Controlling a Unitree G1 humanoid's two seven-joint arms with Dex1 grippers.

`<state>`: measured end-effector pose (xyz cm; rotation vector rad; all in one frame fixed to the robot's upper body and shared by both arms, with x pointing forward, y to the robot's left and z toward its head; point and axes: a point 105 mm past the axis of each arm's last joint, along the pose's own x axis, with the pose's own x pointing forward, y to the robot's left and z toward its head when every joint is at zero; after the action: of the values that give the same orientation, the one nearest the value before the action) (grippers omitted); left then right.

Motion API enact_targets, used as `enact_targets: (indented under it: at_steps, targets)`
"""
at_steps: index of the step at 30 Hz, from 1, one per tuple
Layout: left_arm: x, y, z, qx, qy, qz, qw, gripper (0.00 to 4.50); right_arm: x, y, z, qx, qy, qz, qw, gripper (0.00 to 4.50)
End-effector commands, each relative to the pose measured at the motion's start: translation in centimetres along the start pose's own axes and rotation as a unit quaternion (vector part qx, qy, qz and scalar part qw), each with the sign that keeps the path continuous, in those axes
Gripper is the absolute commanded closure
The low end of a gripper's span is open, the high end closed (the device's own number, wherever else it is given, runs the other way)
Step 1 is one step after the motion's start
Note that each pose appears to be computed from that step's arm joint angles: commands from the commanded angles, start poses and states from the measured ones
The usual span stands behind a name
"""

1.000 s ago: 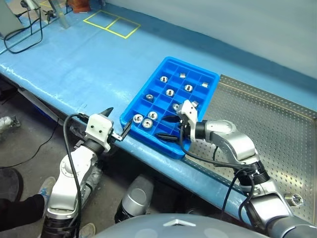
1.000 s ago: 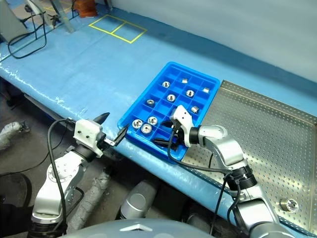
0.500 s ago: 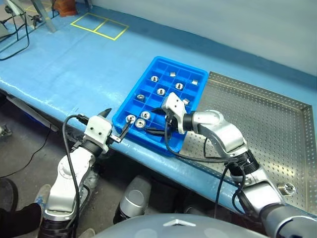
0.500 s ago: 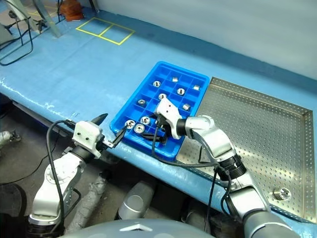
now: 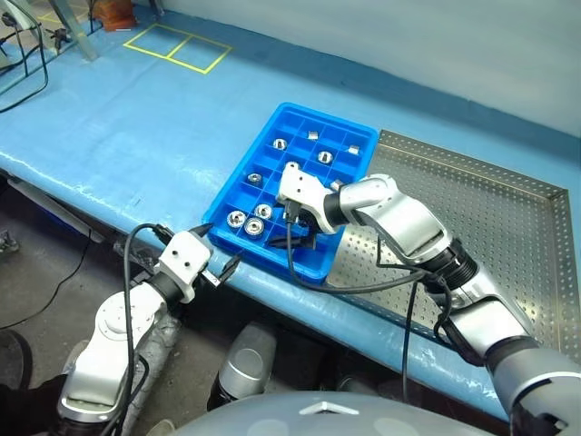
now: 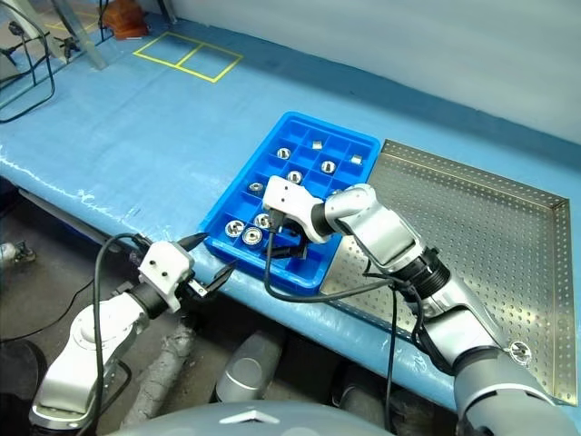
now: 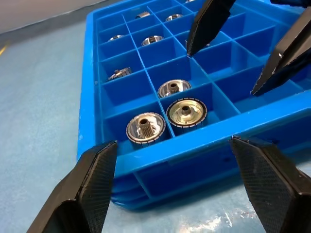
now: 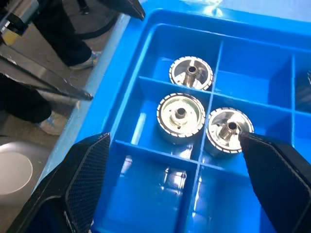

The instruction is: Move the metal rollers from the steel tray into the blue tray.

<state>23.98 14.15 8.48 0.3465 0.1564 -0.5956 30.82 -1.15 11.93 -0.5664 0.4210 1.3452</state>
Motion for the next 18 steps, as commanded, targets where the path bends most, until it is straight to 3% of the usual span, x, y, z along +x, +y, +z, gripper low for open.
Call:
enact_targets:
  at_steps: [1, 3, 10, 18]
  targets:
    - [0.1, -0.9, 1.0, 0.004, -0.021, 0.002, 1.0, 0.45, 0.2, 0.7, 1.4, -0.055, 0.011, 0.032, 0.998, 0.04]
    - [0.0, -1.1, 0.9, -0.007, -0.022, 0.005, 1.0, 0.45, 0.6, 0.8, 1.5, -0.089, 0.027, 0.039, 0.995, 0.04]
    - [-0.6, -1.2, 0.3, -0.02, -0.012, 0.024, 0.999, 0.45, 1.6, -0.1, 2.0, -0.127, 0.037, 0.029, 0.991, 2.27]
    - [-0.7, -1.1, 0.2, -0.024, -0.009, 0.031, 0.999, 0.45, 1.5, -1.3, 2.5, -0.124, 0.05, 0.017, 0.991, 2.27]
